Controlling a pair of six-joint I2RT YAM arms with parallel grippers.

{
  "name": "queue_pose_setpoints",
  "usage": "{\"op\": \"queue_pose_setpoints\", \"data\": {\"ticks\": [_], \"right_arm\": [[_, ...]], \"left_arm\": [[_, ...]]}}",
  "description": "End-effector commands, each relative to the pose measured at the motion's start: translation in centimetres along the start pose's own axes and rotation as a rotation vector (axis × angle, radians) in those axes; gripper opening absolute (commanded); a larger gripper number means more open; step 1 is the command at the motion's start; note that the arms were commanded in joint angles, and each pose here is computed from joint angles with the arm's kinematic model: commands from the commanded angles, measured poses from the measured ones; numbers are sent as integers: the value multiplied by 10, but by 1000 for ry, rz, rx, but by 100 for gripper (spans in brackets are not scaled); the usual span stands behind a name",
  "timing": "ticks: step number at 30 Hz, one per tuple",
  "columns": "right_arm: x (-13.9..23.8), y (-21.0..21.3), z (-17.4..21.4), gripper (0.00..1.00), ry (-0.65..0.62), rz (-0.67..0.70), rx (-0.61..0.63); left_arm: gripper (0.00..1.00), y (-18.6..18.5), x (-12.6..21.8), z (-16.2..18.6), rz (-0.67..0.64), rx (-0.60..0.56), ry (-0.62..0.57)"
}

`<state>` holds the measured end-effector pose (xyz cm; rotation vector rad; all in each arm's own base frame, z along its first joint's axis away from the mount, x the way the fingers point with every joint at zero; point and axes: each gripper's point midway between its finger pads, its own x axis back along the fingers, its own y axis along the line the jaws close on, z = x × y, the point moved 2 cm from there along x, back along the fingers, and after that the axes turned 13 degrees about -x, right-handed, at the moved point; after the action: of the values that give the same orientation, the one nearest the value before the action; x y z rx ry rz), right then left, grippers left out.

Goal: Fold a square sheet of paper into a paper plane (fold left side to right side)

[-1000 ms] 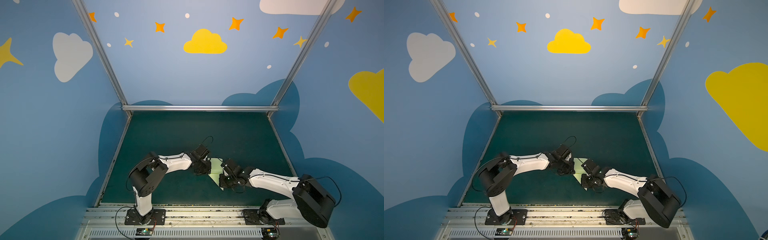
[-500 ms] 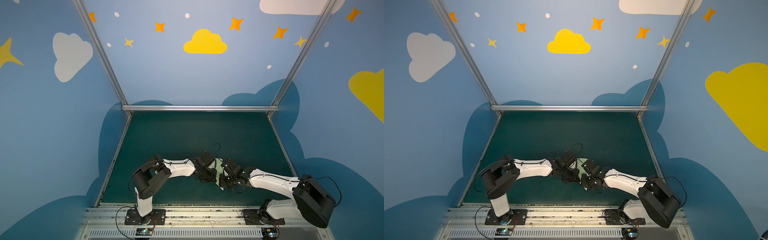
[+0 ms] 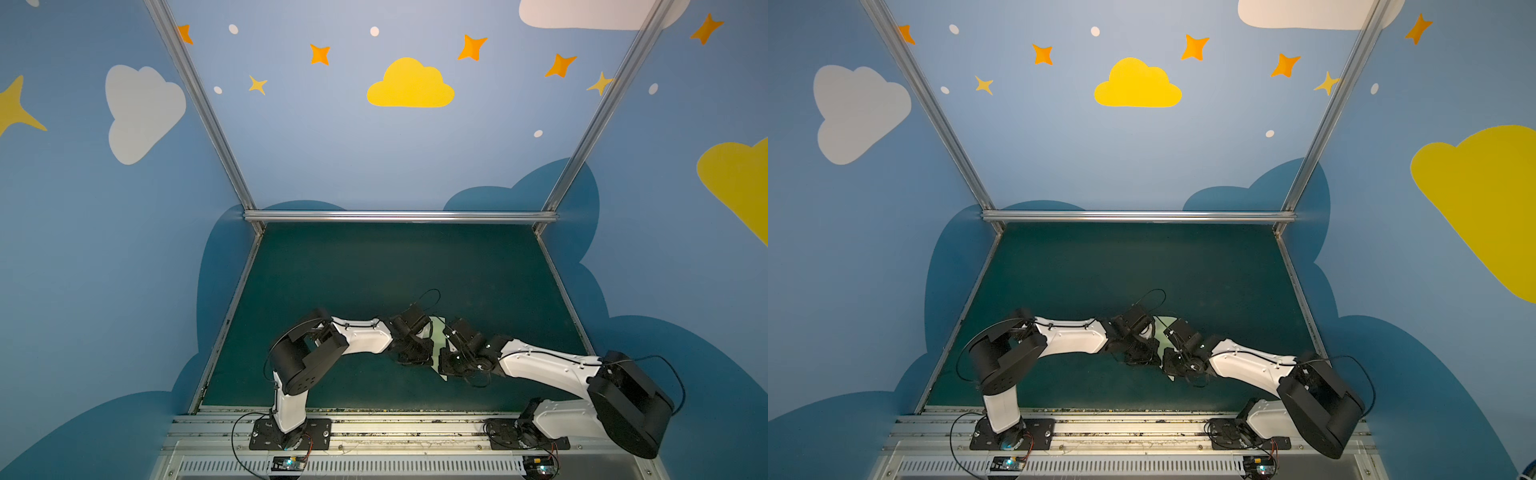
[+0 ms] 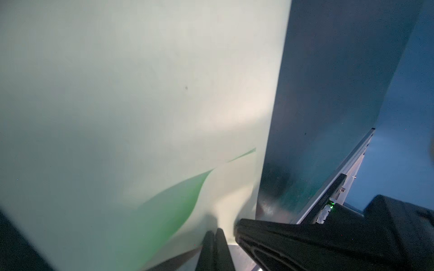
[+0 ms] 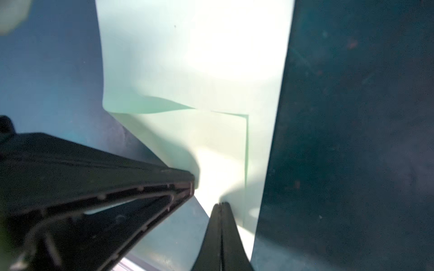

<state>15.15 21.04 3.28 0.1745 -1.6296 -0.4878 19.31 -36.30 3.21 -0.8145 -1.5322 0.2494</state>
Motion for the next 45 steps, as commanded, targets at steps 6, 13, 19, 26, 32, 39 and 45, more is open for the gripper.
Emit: {"op": "queue_pose_setpoints", "data": {"ticks": [6,13,19,26,32,39,45], "right_arm": [[-13,-45,21,0,70,152,-26],[-13,-45,21,0,68,151,-27],[-12,-48,22,0,66,152,-30],[-11,-47,23,0,67,142,-29],[-5,-29,19,0,70,75,19],[29,21,-8,0,13,-47,106],[50,41,-34,0,-43,-79,124]], "left_arm": [[4,51,9,3,-109,50,6],[4,87,20,0,-153,103,-8],[4,111,25,0,-179,140,-12],[4,136,28,3,-220,180,-13],[4,134,47,-6,-204,180,-63],[20,99,72,-12,-138,163,-128],[44,71,78,-14,-73,180,-188]]}}
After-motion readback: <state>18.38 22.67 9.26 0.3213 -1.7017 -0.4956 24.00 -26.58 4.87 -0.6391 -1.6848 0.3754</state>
